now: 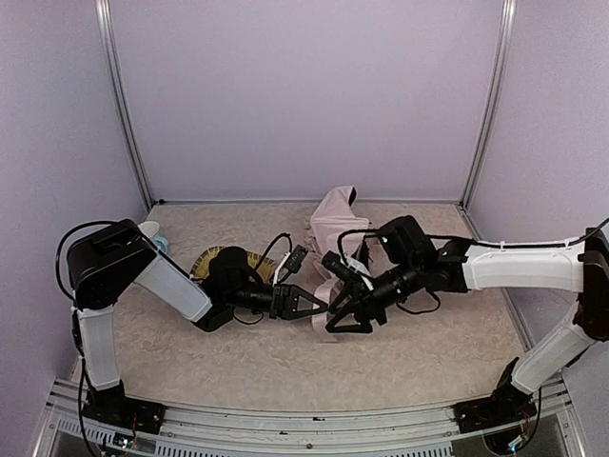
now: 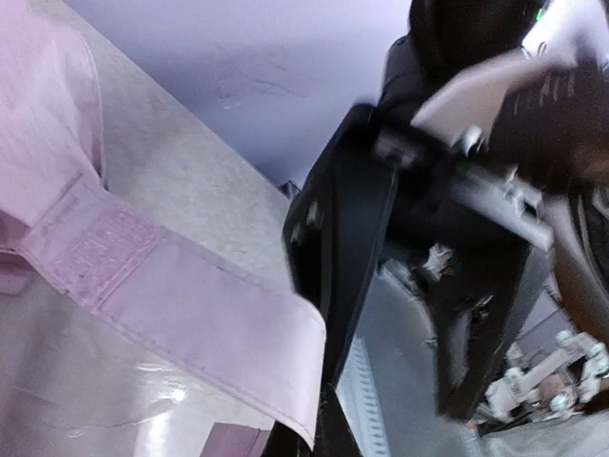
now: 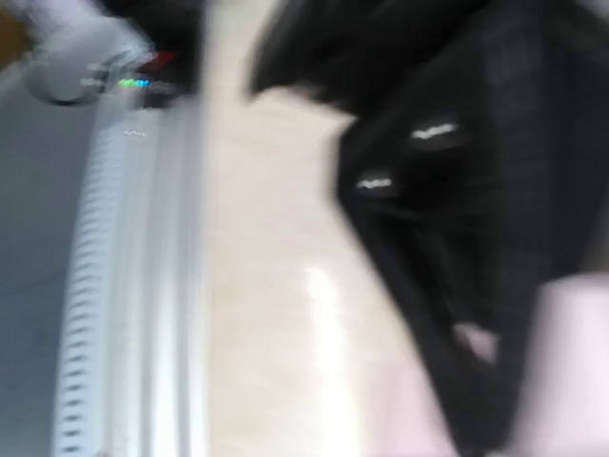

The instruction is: Put away the umbrella

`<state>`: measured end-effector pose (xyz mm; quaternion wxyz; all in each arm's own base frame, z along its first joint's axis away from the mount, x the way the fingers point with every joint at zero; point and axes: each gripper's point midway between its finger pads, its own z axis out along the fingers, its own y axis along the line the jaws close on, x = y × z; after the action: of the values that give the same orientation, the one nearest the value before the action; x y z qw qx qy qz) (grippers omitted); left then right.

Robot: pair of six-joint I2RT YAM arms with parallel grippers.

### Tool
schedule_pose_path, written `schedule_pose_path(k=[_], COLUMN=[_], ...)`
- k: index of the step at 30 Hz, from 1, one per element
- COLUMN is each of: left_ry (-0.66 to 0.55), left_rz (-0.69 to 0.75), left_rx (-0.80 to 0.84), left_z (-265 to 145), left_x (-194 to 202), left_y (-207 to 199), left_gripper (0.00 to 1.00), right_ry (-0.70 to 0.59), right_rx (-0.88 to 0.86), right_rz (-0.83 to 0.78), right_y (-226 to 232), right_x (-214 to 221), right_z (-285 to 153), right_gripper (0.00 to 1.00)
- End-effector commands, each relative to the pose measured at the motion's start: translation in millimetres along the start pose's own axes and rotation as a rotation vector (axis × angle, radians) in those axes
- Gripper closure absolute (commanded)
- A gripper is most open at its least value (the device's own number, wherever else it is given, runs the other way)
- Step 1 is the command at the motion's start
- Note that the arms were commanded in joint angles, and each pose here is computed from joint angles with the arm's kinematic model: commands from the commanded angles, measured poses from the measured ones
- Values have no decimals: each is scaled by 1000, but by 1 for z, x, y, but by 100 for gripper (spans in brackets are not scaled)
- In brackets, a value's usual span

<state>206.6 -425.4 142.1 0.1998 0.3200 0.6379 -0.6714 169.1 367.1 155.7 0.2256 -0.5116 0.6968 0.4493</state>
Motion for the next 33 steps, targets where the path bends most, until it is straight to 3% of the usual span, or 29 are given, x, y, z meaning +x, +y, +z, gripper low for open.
schedule_pose_path(k=[1, 6, 9, 13, 19, 27, 30, 32, 33], left_ry=[158, 283, 307, 335, 333, 359, 362, 362, 363], left_rz=[10, 59, 68, 46, 73, 64, 65, 67, 66], left_rx=[-139, -290, -296, -313, -301, -292, -289, -289, -287], left_z=[1, -9, -13, -16, -15, -16, -16, -17, -17], left_x=[36, 49, 56, 64, 59, 64, 65, 64, 65], left_y=[23, 43, 42, 47, 41, 42, 40, 40, 40], left_gripper=[100, 100, 100, 100, 100, 100, 100, 100, 100], right_ry=[-39, 134, 230, 321, 319, 406, 424, 429, 427], right_rx=[452, 739, 766, 742, 666, 609, 582, 560, 552], right_rz=[-153, -36, -15, -177, -400, -389, -366, -354, -349], right_y=[-70, -199, -259, -309, -349, -388, -393, -391, -389], right_x=[-77, -56, -43, -55, -52, 8, 25, 32, 34], right_z=[-103, -178, -189, -176, -139, -92, -82, -78, -76], right_gripper=[29, 28, 31, 26, 21, 23, 30, 41, 52])
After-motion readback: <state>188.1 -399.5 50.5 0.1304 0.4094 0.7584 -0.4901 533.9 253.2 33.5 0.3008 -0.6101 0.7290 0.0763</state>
